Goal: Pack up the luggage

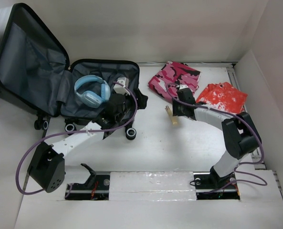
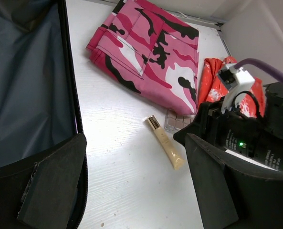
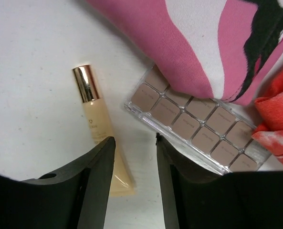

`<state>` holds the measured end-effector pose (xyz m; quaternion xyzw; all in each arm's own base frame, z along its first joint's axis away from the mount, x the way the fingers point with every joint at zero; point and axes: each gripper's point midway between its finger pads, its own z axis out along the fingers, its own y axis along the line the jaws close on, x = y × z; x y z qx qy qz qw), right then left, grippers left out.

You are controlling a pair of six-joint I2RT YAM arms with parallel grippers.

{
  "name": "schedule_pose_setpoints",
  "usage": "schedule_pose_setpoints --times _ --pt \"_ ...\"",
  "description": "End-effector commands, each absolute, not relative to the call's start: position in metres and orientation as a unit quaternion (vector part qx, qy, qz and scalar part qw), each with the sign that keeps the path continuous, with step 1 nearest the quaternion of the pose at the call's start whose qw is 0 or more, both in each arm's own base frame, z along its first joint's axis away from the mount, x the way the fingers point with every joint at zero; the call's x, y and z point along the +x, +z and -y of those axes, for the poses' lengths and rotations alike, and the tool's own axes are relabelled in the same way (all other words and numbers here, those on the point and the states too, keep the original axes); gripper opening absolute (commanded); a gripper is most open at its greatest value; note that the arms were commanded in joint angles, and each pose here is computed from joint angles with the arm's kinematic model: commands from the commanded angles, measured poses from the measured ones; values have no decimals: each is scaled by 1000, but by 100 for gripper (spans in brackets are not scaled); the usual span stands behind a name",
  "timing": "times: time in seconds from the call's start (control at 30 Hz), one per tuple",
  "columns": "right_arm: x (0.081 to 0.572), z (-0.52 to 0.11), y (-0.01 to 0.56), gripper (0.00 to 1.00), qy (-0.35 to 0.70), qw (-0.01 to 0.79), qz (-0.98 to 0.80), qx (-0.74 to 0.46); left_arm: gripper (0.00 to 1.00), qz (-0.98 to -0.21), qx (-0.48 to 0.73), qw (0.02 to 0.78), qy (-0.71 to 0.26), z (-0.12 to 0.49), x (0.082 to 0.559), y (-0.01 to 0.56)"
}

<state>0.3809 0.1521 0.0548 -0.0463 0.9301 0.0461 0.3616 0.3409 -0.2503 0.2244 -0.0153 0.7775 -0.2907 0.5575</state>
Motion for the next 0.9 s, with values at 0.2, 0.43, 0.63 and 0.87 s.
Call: schedule_pose_setpoints --times 0.2,0.43,0.63,0.87 --pt "377 -170 40 45 54 347 -935 -54 80 -747 -22 589 -307 244 338 256" --pt "369 -180 47 48 64 366 -927 -51 80 -737 -38 605 -299 234 337 271" --pt "365 -201 81 54 85 400 -910 -63 80 -721 -52 622 -300 225 334 288" --pt "355 -227 75 56 87 398 -910 -71 80 -713 -60 631 -300 216 332 298"
